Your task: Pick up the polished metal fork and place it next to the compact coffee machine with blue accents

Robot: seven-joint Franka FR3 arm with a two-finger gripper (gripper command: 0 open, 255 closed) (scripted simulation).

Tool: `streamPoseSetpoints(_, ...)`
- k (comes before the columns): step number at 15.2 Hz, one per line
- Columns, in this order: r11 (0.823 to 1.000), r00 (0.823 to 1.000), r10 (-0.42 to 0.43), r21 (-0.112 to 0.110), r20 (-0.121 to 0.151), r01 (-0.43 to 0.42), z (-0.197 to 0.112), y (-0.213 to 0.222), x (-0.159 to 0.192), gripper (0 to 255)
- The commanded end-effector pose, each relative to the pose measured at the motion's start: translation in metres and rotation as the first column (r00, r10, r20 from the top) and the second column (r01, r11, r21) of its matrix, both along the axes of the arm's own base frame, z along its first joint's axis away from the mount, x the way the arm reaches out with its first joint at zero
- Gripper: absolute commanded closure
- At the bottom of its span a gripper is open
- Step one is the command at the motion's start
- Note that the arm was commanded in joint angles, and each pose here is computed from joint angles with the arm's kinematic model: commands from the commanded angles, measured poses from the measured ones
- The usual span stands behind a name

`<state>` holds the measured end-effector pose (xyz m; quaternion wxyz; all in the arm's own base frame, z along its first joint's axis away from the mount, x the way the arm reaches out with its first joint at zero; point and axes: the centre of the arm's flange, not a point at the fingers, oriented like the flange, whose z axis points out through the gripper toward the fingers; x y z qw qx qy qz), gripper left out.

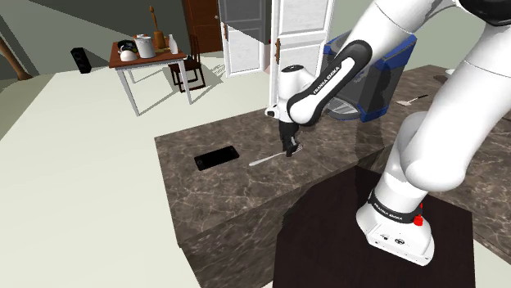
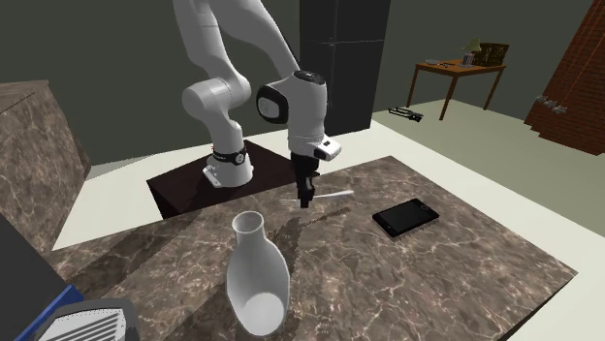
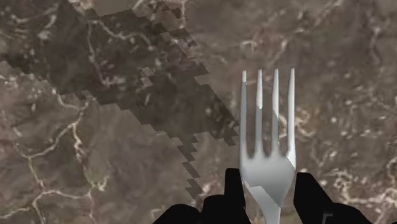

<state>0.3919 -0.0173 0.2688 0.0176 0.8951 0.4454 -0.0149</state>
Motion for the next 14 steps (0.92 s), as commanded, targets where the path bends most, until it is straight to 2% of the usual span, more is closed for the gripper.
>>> streamPoseSetpoints(1, 1.0, 1.0, 0.0, 0.0, -0.001, 0.0, 0.011, 0.001, 0.0, 255)
streamPoseSetpoints(14, 1.0, 1.0, 0.0, 0.0, -0.001, 0.0, 0.08, 0.001, 0.0, 255)
